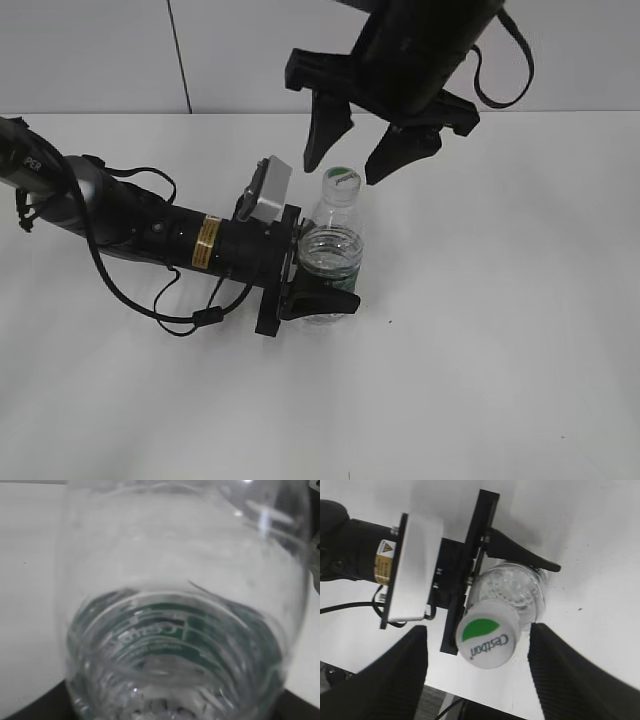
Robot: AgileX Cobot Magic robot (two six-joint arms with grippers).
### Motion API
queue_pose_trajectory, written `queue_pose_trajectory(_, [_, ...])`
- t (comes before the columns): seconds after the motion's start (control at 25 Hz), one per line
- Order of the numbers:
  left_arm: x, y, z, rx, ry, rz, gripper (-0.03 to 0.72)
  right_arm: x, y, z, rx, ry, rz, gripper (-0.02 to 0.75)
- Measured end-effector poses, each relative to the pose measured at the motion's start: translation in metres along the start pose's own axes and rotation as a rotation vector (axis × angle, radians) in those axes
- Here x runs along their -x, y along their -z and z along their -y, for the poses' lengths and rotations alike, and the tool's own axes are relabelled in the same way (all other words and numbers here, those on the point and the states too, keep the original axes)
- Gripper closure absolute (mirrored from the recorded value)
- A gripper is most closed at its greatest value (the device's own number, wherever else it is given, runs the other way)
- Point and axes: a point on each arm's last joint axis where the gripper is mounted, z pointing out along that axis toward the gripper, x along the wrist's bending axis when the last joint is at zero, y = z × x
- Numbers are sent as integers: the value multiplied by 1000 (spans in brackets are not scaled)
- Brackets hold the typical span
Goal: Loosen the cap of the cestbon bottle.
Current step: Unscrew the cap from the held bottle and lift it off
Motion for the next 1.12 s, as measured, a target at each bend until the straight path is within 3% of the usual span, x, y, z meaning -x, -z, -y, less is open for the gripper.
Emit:
queue_pose_trajectory(0.24, [0,0,0,1,2,1,283,6,-10,-1,-20,5,80,253])
queue_pose_trajectory(0.4, [0,0,0,1,3,1,283,6,-11,-3,-10,2,79,262])
queue_pose_trajectory(0.92, [0,-1,0,1,4,1,283,4,-18,-2,-32,-8,63,430])
queue_pose_trajectory(1.12, [1,-1,0,1,2,3,283,4,-17,-1,-46,16,65,431])
